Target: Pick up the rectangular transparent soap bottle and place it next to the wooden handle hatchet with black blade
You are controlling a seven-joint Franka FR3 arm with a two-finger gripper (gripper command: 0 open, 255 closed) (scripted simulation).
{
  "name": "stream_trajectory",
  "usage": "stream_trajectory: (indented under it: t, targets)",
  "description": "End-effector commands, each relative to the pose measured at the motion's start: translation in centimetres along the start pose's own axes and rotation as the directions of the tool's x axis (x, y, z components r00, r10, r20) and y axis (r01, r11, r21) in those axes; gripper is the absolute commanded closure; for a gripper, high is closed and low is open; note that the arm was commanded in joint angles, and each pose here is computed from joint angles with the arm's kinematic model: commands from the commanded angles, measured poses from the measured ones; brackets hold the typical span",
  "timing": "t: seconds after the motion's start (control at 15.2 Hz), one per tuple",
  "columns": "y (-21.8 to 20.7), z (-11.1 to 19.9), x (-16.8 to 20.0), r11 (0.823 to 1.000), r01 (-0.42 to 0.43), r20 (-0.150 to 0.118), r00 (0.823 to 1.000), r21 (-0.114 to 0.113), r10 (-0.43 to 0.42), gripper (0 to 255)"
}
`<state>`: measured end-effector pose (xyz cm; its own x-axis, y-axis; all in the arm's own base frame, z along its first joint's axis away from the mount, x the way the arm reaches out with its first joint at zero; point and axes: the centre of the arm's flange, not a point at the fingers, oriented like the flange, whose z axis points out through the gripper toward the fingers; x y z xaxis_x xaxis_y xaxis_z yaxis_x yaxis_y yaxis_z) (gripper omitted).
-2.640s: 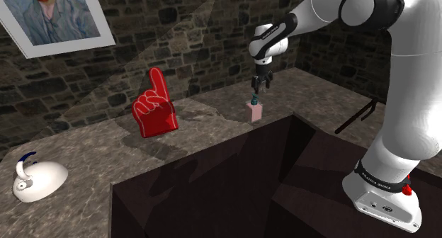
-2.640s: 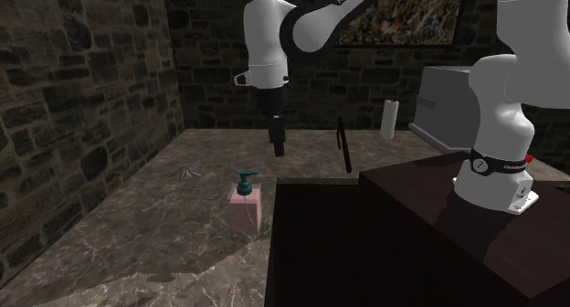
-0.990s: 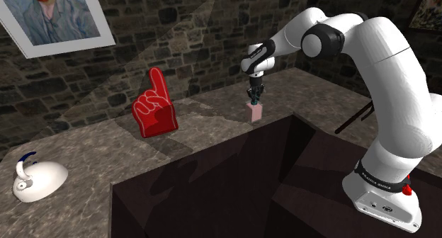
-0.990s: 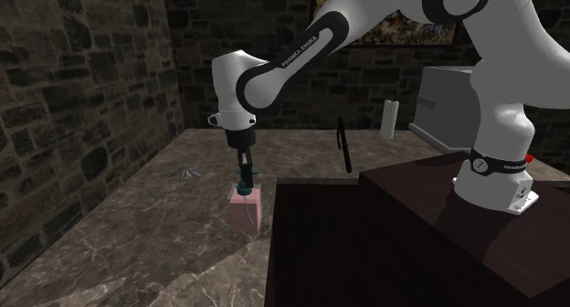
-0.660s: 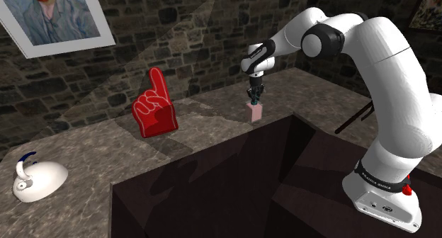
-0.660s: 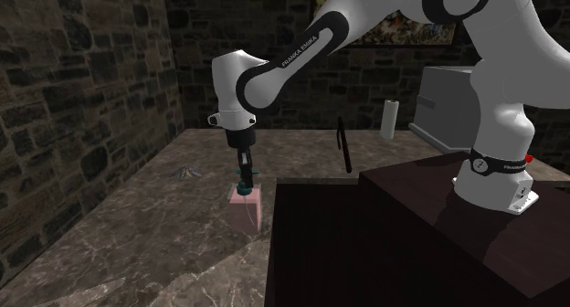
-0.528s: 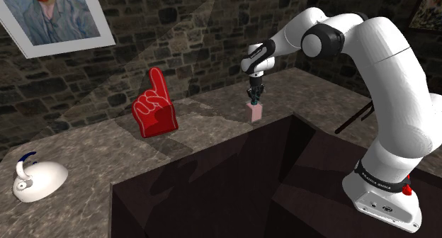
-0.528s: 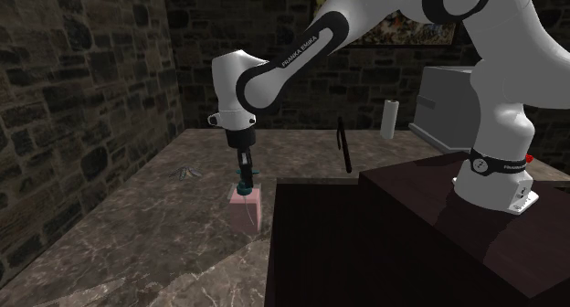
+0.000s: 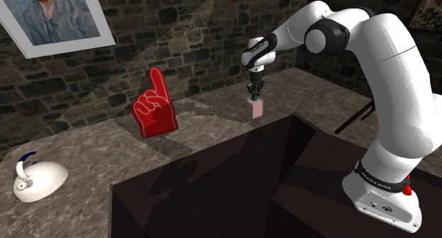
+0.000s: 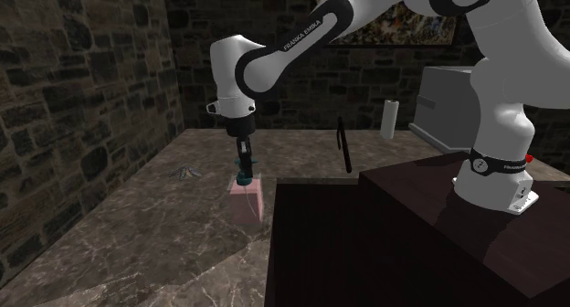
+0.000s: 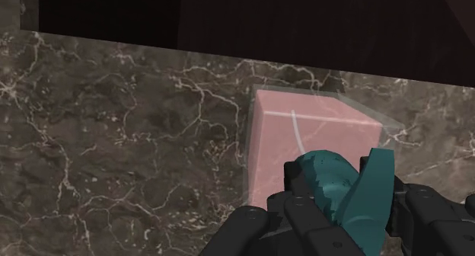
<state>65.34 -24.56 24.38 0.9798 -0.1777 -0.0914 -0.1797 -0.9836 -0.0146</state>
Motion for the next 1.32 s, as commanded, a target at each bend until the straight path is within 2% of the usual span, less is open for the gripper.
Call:
stream_trajectory:
  t: [0.0,1.25]
  targets:
    - [0.0,-1.0,-0.1,1.0,0.0,0.0,1.0,0.0,0.0,255]
    - [-0.1,-11.0,-1.0,1.0,0.0,0.0,1.0,0.0,0.0,255]
